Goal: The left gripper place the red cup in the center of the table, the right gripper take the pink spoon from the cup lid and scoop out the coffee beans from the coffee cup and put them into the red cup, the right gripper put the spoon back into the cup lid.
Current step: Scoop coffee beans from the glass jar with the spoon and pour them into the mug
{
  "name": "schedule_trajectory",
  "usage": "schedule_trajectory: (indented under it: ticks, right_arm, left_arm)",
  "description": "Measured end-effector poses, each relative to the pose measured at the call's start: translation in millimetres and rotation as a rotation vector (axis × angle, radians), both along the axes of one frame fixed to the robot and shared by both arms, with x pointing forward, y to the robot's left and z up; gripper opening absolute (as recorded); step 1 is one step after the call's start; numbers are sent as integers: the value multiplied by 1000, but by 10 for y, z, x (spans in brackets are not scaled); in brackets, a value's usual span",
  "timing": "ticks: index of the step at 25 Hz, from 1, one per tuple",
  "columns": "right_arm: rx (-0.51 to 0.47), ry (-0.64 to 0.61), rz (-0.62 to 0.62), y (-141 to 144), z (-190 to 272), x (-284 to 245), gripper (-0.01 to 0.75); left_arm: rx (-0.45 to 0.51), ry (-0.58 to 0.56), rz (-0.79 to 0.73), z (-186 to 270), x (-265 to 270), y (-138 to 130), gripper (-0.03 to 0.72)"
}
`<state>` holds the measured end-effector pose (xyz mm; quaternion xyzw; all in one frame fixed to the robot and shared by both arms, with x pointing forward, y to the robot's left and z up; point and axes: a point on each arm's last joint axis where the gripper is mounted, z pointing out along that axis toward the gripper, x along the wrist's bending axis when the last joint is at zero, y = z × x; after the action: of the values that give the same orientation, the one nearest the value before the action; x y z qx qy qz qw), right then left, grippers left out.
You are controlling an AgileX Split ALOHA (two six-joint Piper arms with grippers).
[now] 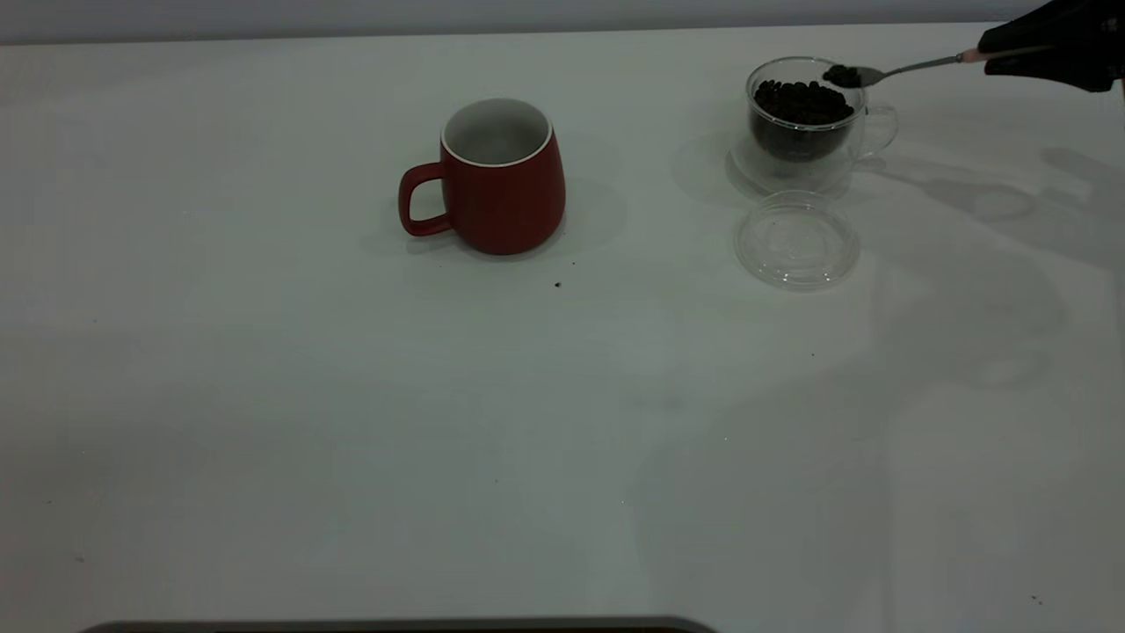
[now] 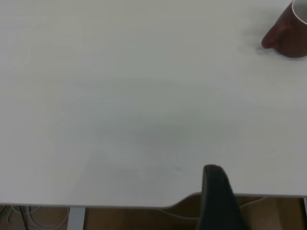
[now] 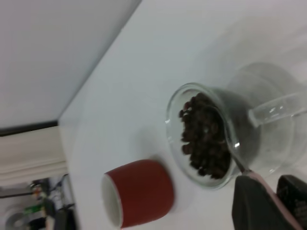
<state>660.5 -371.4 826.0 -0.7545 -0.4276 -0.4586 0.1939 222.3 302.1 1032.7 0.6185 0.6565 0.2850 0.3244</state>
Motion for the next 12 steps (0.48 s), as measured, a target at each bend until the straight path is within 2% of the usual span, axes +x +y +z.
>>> schedule_trajectory:
  ticks: [12]
  right_arm:
    - [183, -16, 47, 133, 130, -11, 92]
  left_arm:
    - [0, 0, 0, 0, 0, 0, 493]
